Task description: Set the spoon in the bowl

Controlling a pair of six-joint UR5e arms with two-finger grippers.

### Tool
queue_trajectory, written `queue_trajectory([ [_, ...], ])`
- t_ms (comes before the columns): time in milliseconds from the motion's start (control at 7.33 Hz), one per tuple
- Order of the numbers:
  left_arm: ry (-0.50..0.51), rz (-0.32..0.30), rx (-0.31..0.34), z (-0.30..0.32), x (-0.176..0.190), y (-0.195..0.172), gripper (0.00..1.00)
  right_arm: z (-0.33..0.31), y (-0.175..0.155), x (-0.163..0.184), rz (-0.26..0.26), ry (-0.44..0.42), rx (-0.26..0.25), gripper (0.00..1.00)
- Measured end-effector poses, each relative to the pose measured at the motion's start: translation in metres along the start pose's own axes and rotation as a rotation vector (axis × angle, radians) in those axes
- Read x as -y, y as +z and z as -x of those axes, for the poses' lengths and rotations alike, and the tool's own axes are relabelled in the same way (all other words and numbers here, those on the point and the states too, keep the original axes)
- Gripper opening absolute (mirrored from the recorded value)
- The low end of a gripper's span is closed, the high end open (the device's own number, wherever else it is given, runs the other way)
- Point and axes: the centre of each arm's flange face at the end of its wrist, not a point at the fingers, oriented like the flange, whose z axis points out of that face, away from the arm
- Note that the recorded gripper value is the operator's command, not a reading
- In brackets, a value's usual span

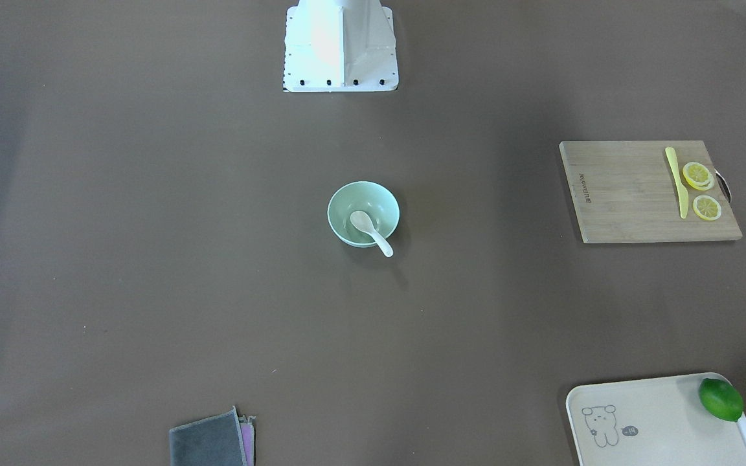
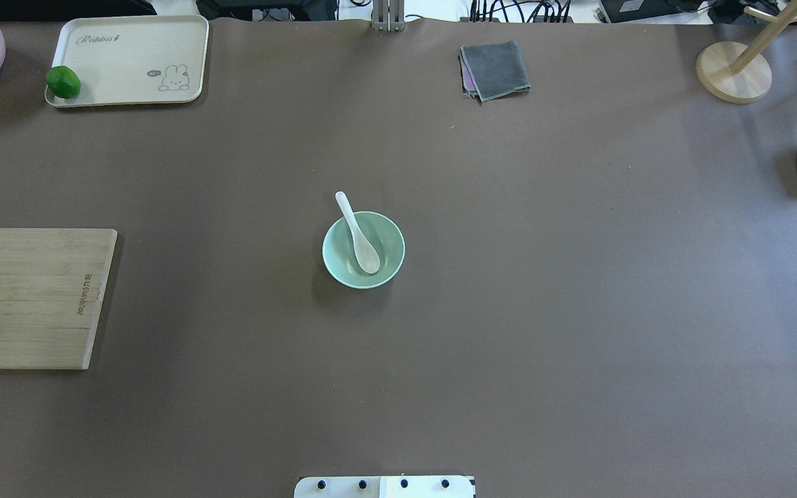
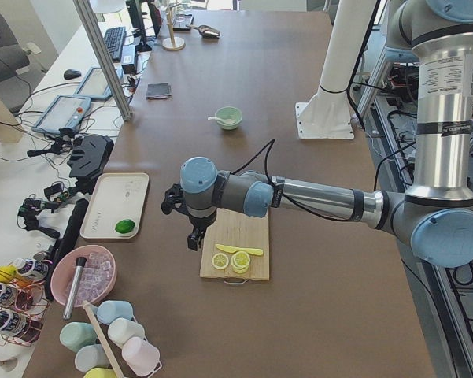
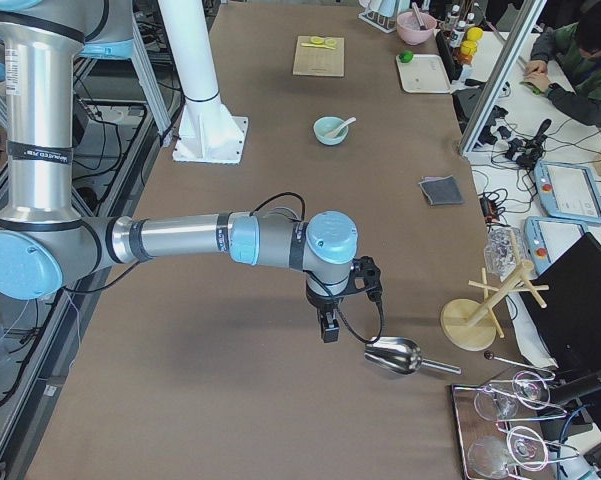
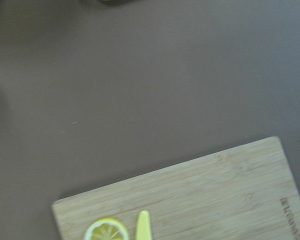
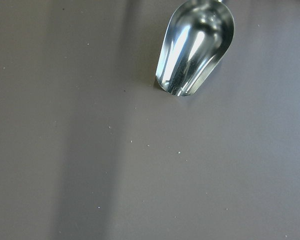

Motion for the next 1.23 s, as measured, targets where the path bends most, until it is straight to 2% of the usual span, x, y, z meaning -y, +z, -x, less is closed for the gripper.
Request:
queue_trajectory([
  [273,-0.013,0.019,0.09,0.036,-0.014,-0.031,0.98,-0.005,0.006,-0.003,0.01,0.018,0.005,1.0],
  [545,-0.008,0.03,0.186,0.051,-0.019,-0.037,0.98,-0.009,0.01,-0.004,0.018,0.031,0.008,1.0],
  [818,0.016,0.009,0.212,0.054,-0.02,-0.038,0.98,-0.009,0.01,-0.001,0.016,0.031,0.009,1.0],
  [1227,0.034,-0.004,0.217,0.049,-0.019,-0.042,0.98,-0.007,0.007,0.002,0.01,0.024,0.005,1.0],
])
